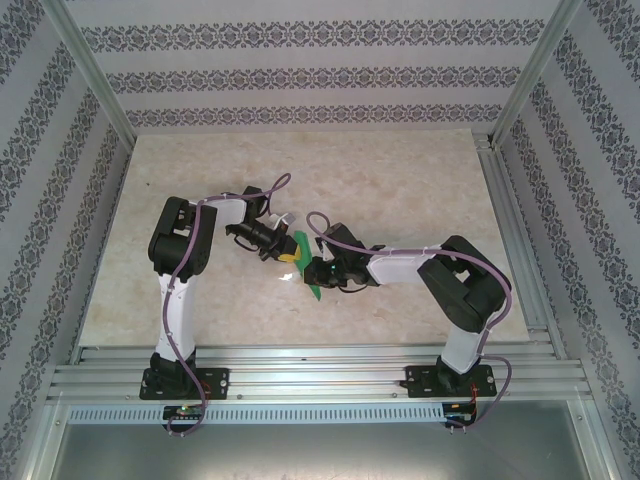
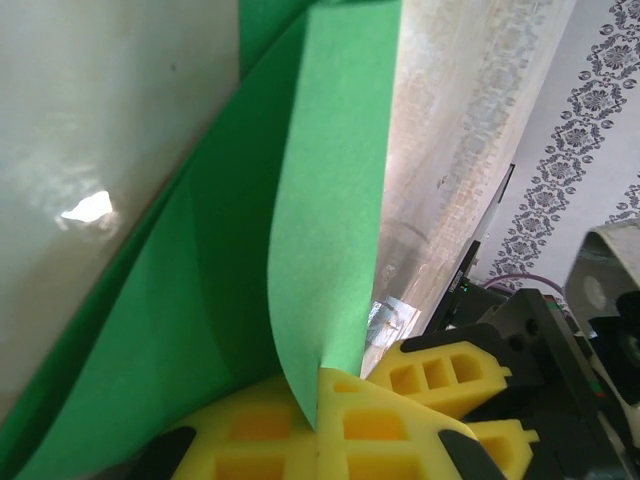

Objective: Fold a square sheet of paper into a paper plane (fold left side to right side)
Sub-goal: Fold the wing for the fifth time at the center of the table.

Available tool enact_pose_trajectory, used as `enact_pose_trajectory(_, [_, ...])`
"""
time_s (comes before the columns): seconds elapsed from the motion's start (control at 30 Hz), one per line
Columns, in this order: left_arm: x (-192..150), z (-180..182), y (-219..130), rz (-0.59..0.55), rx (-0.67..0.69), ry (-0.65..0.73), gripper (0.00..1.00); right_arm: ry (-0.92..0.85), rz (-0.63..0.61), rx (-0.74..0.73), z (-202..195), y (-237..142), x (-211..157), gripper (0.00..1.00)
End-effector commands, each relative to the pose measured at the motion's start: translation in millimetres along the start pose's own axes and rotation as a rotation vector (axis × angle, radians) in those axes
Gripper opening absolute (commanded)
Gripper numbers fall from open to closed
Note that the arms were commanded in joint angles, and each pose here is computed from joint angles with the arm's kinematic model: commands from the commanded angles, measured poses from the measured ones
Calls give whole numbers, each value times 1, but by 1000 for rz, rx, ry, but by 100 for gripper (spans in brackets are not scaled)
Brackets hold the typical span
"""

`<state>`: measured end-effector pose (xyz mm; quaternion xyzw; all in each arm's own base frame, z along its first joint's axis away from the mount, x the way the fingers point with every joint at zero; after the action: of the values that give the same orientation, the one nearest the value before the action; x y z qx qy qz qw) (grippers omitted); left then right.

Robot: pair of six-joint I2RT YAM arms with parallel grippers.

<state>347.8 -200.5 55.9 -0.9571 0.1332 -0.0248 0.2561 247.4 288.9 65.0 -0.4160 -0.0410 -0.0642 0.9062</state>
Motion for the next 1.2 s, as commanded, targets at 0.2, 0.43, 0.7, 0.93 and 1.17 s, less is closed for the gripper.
enact_pose_trajectory(0.2, [4,22,5,5,74,-23,0,18,38,-72,-29,14,-13,15])
enact_pose_trajectory(0.43, [13,-10,-35,-111,88,32,3,27,48,-97,-41,16,-21,15])
enact_pose_trajectory(0.7, [10,-49,-71,-216,173,89,19,28,47,-94,-41,18,-20,15])
enact_pose_trajectory(0.93, [1,-76,-69,-218,140,141,12,23,54,-102,-42,19,-20,15])
enact_pose_trajectory(1.17, [2,-70,-17,-120,138,145,3,16,59,-109,-40,20,-18,15])
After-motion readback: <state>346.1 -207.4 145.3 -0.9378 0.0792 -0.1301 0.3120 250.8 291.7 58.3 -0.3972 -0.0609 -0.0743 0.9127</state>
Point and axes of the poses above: each hand's point on the last joint's axis, 136 mm out from that joint toward the fingers, its own y axis out along the fingers, its own z axis along the line the jaws close on, x = y × z, the point moved 6 cm from there along -y, back along the fingers, and after that the axes turned 9 degrees about y, right-handed, at the moved point
